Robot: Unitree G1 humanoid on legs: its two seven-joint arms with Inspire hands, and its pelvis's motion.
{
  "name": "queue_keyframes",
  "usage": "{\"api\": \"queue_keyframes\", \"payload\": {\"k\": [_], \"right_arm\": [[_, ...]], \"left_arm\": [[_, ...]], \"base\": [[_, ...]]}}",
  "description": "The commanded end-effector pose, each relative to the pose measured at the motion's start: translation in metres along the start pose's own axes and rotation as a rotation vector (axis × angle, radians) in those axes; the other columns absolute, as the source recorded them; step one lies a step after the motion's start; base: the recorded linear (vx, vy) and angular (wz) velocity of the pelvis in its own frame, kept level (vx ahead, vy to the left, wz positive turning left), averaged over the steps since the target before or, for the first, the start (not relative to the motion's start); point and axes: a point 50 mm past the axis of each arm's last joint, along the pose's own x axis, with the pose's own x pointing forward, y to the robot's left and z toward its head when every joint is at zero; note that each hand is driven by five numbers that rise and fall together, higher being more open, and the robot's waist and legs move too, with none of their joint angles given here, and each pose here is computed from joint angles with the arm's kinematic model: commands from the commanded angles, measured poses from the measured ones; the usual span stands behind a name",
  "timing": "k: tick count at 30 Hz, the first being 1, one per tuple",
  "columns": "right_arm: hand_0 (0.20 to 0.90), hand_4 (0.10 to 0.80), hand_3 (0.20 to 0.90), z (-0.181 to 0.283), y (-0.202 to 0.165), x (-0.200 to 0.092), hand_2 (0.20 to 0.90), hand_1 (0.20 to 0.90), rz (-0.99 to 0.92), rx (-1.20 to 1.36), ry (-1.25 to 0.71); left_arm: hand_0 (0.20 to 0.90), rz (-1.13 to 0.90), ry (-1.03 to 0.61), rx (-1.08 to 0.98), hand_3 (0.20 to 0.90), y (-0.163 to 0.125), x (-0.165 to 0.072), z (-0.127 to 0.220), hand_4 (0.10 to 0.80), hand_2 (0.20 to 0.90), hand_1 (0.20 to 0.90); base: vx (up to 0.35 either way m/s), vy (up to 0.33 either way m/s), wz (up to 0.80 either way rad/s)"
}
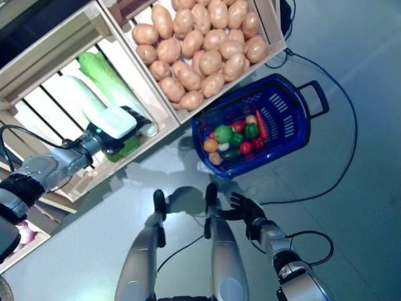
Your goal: Put vegetables into the basket
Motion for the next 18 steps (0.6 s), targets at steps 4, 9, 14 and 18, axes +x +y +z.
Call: {"api": "queue_keyframes", "payload": {"k": [4,9,14,18], "right_arm": [[0.900,0.800,0.900,0.010,-0.030,-0.011,0.900,0.900,-0.081,0.000,-0.069],[0.900,0.800,0.900,0.008,-0.031,-0.013,0.900,0.900,-0.088,0.022,-0.081],[0.900,0.800,0.900,0.007,-0.029,-0.013,0.900,0.900,-0.091,0.028,-0.084],[0.900,0.800,0.900,0.003,-0.033,-0.016,0.900,0.900,-0.098,0.032,-0.080]], "left_arm": [[0.900,0.354,0.048,0.137,0.900,0.100,-0.014,-0.037,0.800,0.900,0.900],[0.900,0.344,0.071,0.142,0.900,0.097,-0.023,-0.040,0.800,0.900,0.900],[0.900,0.291,0.085,0.138,0.900,0.083,-0.028,-0.043,0.800,0.900,0.900],[0.900,0.244,0.080,0.133,0.900,0.077,-0.036,-0.045,0.800,0.900,0.900]], "base": [[-0.009,-0.025,0.04],[0.000,-0.043,0.12],[0.019,-0.016,0.05],[0.044,-0.009,0.01]]}}
